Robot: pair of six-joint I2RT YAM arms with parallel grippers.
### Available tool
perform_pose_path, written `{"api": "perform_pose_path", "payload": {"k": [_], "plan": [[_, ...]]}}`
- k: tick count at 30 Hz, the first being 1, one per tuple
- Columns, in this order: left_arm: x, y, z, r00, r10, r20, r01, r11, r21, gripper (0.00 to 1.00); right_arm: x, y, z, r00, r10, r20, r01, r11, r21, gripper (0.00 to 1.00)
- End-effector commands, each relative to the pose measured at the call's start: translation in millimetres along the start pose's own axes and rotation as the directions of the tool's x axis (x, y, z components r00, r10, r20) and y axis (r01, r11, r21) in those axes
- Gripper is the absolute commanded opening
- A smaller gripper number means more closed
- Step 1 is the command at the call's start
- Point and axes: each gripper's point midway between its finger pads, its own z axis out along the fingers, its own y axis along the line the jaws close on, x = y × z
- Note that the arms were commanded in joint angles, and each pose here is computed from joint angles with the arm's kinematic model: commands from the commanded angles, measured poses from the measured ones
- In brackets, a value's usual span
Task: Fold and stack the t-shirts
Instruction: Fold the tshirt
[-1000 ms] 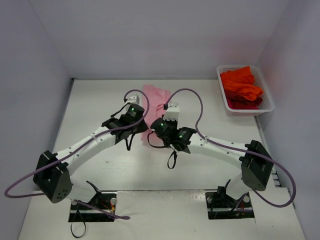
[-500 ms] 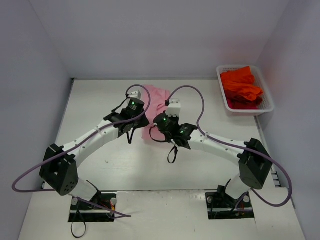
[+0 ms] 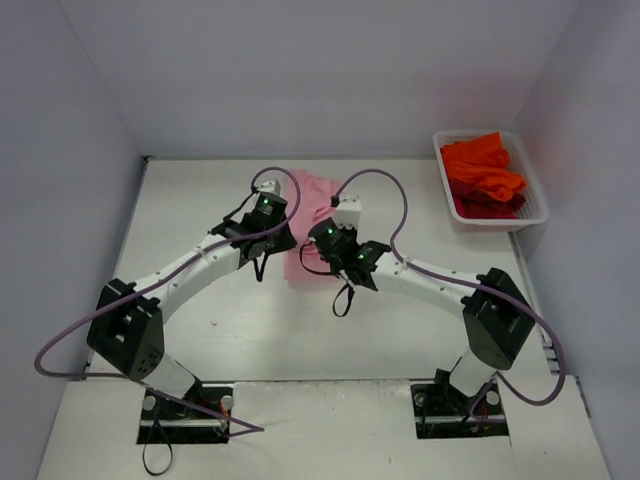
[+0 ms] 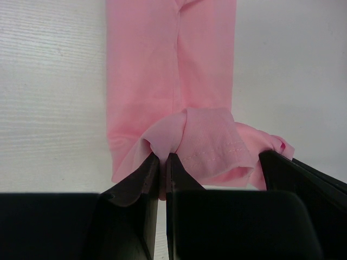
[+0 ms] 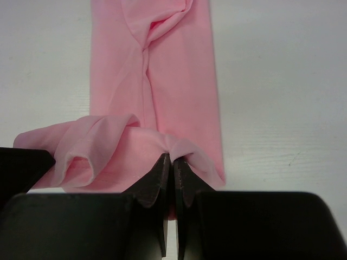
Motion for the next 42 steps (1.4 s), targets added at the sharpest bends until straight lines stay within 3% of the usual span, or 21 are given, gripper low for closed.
{"api": "perform_pose_path", "payload": {"k": [1, 42], "plan": [[-32.8, -20.7, -7.8, 0.996, -0.009, 0.089, 0.003, 0.997, 0.073, 0.0, -34.5, 14.9, 0.8, 0.995, 0.069, 0.072, -0.066, 0.997, -0.041, 0.0], [-55.9, -1.4, 34.0, 0.995, -0.048, 0.086, 0.044, 0.998, 0.045, 0.0, -40.8, 4.6, 56.7, 0.997, 0.068, 0.045, -0.067, 0.998, -0.016, 0.0]]}}
